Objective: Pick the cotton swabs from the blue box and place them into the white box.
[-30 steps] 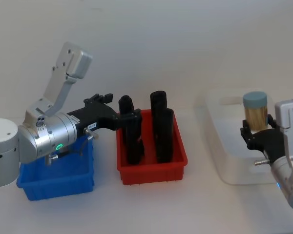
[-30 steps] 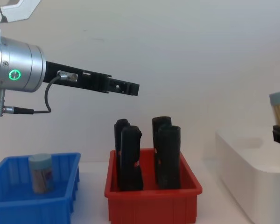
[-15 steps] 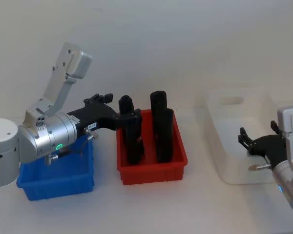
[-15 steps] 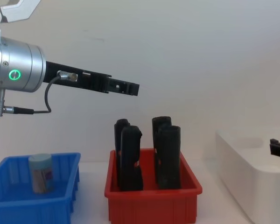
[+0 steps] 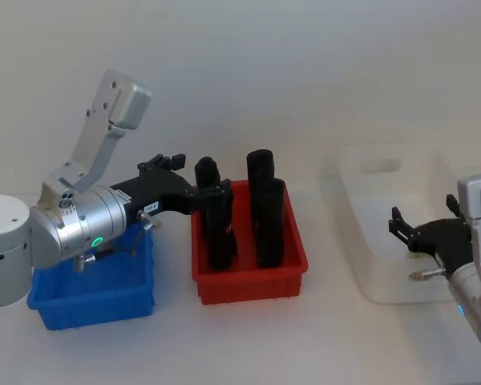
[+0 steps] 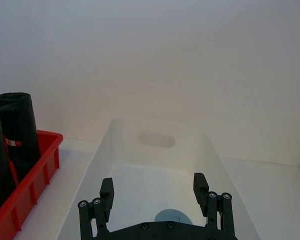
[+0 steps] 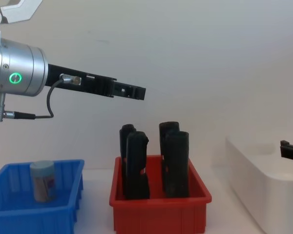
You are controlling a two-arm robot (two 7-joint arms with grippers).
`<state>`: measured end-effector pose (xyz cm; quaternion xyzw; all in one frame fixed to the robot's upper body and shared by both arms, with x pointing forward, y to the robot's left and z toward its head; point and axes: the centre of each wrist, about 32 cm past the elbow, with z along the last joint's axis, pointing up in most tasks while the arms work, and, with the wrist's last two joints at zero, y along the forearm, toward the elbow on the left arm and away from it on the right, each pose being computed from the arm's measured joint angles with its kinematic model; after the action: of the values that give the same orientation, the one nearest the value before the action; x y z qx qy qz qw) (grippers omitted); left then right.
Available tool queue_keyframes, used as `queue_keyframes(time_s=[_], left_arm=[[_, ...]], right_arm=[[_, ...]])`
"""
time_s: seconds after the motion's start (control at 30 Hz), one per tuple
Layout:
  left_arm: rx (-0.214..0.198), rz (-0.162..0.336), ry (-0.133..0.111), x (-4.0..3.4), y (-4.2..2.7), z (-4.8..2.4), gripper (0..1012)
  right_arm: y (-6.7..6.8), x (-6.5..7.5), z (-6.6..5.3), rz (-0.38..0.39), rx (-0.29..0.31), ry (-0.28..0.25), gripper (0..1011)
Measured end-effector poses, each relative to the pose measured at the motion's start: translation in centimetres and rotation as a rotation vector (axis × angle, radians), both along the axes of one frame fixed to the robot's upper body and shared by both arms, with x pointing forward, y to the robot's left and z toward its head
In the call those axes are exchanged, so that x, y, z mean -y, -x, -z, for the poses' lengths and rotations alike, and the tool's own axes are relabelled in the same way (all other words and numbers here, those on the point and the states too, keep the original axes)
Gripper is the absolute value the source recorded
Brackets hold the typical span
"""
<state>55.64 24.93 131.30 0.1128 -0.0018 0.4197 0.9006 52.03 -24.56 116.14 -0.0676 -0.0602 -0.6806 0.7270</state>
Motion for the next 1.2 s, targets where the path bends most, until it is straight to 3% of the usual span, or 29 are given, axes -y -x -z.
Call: queue_keyframes(time_s=[0.8,0.97,1.2], left_arm=[[0.002,-0.001,0.000,0.02,0.02,0.05,1004],[0.015,-0.013,-0.004,0.25,0.21,0.65,1004],[0.066,-0.050,-0.015,1.05,0.94,2.33,1004]], right_arm=[[0.7,-0.2,-0.9,-0.010,0.054,0.005,1002],[1.2,-0.1,-1.1,-0.029,0.056,-0.007,1002],[2.8,-0.2,-1.4,-0.090,0.056,-0.042,1002]])
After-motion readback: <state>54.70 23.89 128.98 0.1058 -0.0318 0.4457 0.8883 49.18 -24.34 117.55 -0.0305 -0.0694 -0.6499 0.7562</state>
